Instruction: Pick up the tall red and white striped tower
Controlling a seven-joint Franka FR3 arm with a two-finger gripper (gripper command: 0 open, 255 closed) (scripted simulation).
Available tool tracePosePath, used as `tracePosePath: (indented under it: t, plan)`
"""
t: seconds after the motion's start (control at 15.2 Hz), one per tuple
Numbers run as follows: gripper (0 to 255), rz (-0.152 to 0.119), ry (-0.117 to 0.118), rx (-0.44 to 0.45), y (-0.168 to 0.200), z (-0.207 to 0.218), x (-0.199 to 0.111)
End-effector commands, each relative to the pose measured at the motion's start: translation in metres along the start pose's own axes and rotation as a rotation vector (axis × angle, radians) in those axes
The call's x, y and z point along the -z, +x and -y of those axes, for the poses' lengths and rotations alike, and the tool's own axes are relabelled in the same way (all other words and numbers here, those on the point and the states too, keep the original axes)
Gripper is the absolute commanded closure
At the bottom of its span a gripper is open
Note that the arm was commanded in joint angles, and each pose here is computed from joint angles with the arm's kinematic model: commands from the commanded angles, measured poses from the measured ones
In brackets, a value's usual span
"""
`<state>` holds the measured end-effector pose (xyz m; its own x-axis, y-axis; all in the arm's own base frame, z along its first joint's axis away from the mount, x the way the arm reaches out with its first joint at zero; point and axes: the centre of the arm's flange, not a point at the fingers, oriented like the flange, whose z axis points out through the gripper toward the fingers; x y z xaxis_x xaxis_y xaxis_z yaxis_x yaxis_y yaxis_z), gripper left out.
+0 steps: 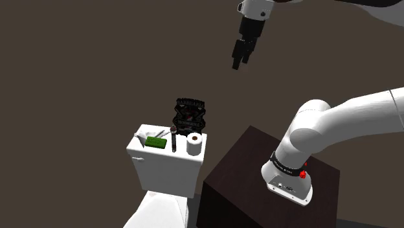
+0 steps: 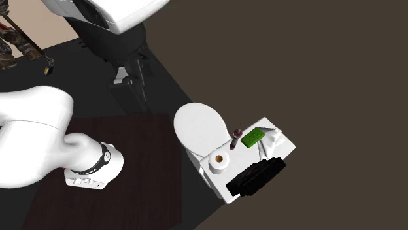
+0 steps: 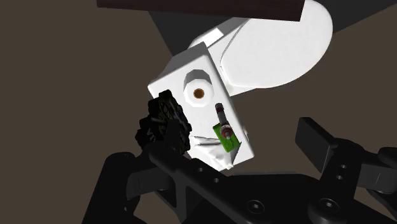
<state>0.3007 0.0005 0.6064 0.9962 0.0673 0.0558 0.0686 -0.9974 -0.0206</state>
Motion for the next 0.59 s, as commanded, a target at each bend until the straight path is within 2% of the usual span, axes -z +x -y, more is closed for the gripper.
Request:
tracePosePath:
  t: [0.0,0.53]
  plan:
    - [0,0.000,0.000,0.000,0.000,0.000,0.000]
    - [0,-0.045,-0.052,-0.029,0.035,0.035,-0.094]
